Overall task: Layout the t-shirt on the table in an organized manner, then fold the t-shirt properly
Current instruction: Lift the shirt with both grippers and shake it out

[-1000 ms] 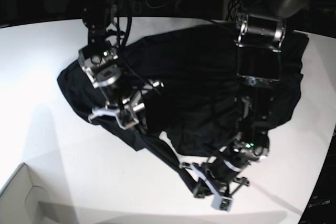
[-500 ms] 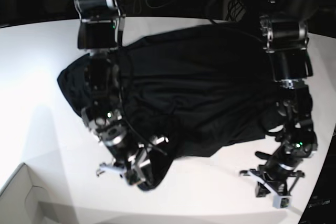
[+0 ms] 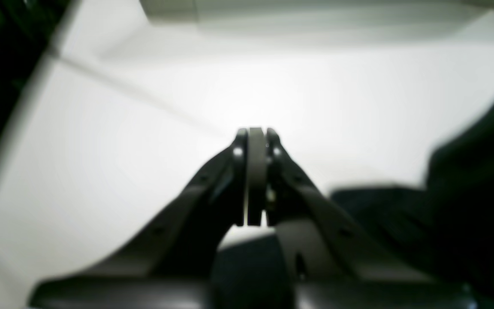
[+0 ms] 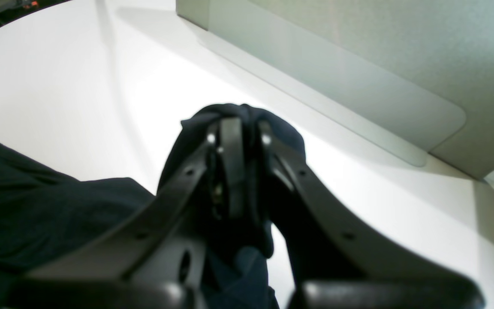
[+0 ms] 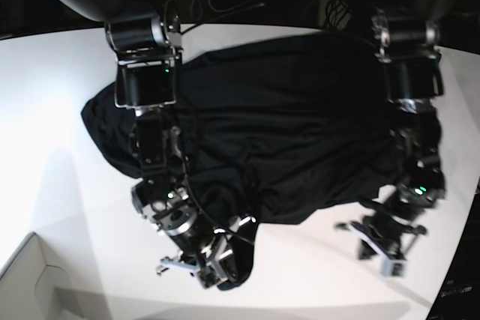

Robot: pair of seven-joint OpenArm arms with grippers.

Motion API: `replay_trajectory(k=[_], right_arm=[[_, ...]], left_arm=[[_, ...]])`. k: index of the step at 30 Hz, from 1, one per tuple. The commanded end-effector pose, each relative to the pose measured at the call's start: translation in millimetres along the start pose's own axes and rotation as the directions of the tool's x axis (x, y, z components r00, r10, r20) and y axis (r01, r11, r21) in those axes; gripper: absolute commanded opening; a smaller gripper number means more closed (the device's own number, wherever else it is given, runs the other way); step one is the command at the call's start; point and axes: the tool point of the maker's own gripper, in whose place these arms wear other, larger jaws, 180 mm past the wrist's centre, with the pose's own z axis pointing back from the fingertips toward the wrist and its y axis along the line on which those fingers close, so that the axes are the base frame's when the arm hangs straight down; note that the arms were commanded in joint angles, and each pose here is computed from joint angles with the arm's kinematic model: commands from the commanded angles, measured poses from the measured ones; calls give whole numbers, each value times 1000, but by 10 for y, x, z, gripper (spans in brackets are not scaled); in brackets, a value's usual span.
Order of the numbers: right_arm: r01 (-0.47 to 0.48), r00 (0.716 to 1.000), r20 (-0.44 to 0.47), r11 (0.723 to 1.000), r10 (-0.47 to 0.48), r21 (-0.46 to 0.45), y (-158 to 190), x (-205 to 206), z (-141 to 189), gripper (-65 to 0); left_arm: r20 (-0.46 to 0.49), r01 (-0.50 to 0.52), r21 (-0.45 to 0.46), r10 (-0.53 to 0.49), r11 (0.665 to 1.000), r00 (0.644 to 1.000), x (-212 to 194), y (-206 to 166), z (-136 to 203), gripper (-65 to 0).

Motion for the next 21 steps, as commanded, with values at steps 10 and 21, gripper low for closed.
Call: replay_trajectory(k=[10, 21], right_arm=[[-14, 1000, 21, 1000, 15, -24, -114, -48, 118, -595], [-17, 1000, -15, 999, 17, -29, -95, -267, 267, -595]], left_arm=[[-41, -131, -121, 126, 984, 991, -474, -746, -30, -287], [-113, -247, -154, 232, 957, 966, -863, -1049, -258, -237]])
